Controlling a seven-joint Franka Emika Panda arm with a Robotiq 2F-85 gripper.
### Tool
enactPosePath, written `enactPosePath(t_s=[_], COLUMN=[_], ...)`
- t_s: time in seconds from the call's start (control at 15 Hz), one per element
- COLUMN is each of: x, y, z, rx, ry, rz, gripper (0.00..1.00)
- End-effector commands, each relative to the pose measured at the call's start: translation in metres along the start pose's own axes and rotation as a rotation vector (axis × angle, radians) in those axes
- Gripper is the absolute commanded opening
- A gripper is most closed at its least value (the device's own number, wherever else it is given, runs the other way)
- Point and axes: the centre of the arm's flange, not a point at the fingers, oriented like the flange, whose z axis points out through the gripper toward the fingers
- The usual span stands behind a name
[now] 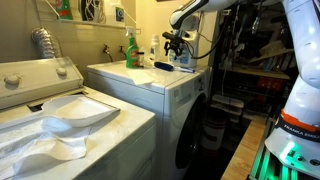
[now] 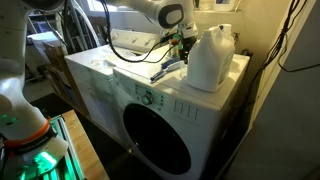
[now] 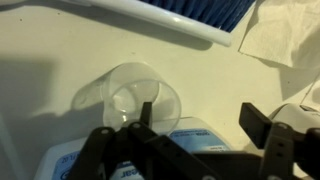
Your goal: Put the cup on it's side
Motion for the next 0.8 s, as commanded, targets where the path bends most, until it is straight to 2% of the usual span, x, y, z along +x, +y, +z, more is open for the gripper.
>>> enactPosePath(t_s=[0.0, 0.53, 0.73], x=[0.001, -0.004, -0.005], y=[0.006, 0.025, 0.031], z=[0.013, 0.015, 0.008], rx=[-0.028, -0.109, -0.129], ry=[-0.010, -0.030, -0.012], rz=[0.011, 0.066, 0.100], gripper=[0.58, 0.00, 0.00])
